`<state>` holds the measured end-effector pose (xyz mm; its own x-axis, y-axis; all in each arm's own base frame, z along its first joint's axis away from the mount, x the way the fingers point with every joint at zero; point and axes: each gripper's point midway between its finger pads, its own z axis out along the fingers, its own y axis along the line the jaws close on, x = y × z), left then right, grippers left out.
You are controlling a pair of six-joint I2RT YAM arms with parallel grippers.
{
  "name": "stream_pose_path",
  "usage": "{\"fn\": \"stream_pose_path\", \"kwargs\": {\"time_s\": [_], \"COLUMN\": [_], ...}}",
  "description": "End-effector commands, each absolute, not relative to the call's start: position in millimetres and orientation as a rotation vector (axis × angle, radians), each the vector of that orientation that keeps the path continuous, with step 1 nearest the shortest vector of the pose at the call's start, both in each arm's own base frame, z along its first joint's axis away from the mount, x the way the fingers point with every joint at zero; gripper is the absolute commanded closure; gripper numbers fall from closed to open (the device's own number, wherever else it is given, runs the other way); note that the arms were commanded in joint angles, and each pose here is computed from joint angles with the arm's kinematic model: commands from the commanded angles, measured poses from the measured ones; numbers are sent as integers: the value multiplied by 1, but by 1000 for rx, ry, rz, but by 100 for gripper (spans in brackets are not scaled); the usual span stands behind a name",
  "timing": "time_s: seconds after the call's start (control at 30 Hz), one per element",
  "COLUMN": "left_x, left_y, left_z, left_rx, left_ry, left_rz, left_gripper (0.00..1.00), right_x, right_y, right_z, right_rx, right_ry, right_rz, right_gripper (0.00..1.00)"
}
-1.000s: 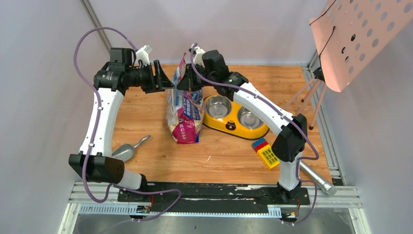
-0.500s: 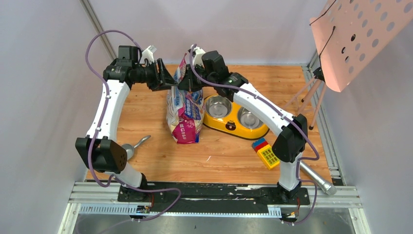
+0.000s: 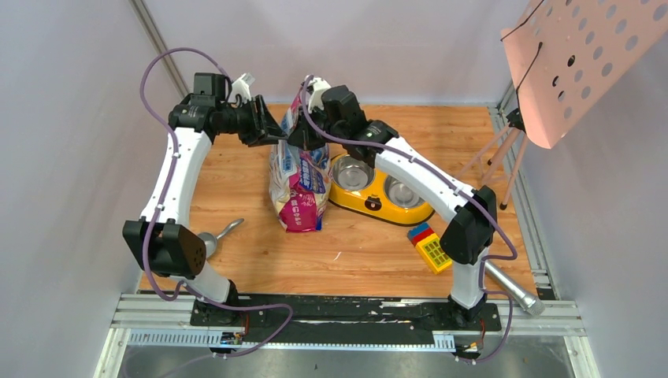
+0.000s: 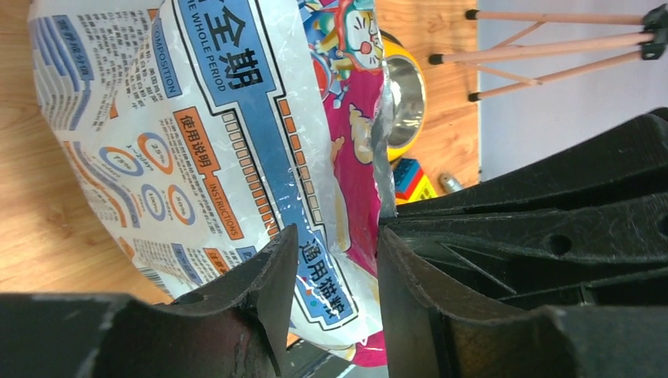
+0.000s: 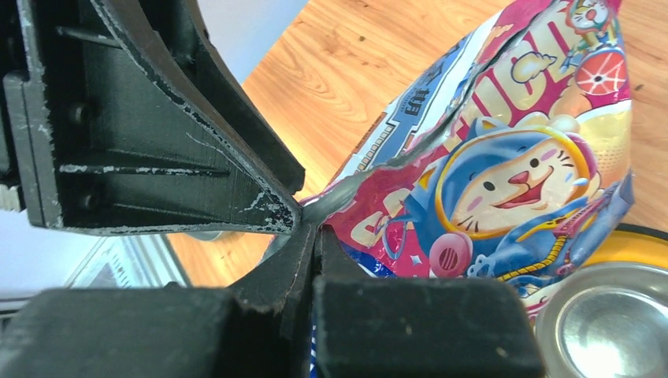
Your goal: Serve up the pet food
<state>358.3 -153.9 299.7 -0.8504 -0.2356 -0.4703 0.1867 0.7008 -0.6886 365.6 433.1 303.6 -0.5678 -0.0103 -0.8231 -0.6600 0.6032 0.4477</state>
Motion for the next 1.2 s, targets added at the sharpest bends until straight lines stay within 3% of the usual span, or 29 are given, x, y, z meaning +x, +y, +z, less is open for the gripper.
{"fn": "stream_pose_path", "kwargs": {"time_s": [0.0, 0.17, 0.33, 0.4, 0.43, 0.47, 0.53, 0.87, 1.17], "left_x": [356, 351, 347, 349, 351, 354, 360, 385, 383], "left_y": [-157, -147, -158, -159, -159, -155, -145, -76, -58], "left_z": [288, 267, 267, 269, 269, 267, 264, 272, 307], "left_rx": [50, 42, 48, 61, 85, 116, 160, 296, 266], "left_ry": [2427, 2507, 2508, 2500, 2496, 2493, 2497, 2455, 2369], "left_rz": [-870, -710, -798, -808, -796, -758, -665, -155, -133], "left_gripper": [51, 52, 59, 66, 74, 88, 100, 100, 100], "right_x": [375, 378, 381, 378, 376, 374, 373, 378, 394], "right_y": [424, 425, 419, 417, 416, 414, 408, 354, 311], "right_z": [339, 343, 348, 353, 356, 360, 366, 370, 385], "right_rx": [-479, -442, -421, -430, -441, -448, -459, -353, -213], "right_ry": [1884, 1868, 1853, 1842, 1834, 1825, 1807, 1850, 1931], "right_rz": [826, 761, 720, 722, 725, 719, 699, 475, 367], "right_gripper": [100, 100, 100, 100, 100, 100, 100, 100, 100]}}
